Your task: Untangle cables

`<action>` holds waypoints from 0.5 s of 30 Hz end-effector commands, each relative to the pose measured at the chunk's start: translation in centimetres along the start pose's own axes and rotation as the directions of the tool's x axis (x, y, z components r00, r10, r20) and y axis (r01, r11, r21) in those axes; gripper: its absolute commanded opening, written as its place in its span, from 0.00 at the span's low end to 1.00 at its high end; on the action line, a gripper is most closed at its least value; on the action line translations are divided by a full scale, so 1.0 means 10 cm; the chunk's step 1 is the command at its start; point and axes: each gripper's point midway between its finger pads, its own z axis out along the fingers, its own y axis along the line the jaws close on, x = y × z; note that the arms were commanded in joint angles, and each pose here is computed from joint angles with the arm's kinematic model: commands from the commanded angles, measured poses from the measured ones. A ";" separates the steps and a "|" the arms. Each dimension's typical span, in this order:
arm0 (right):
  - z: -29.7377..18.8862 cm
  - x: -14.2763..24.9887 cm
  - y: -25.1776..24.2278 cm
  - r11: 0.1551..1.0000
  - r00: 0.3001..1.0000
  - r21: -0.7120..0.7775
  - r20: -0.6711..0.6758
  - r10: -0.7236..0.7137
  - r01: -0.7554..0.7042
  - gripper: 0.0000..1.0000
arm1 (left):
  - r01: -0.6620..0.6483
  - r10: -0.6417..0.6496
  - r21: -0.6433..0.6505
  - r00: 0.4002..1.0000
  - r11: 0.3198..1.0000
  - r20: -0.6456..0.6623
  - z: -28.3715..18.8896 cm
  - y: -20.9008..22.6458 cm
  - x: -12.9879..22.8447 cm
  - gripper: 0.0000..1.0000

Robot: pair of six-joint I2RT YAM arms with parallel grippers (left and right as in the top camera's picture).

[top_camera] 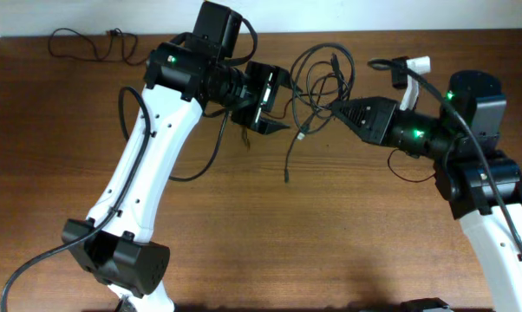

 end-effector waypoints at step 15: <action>-0.01 0.07 0.00 1.000 1.000 0.011 -0.029 -0.009 0.010 0.04 | -0.019 0.018 0.010 0.995 1.000 0.094 -0.01 -0.04 -0.17 0.00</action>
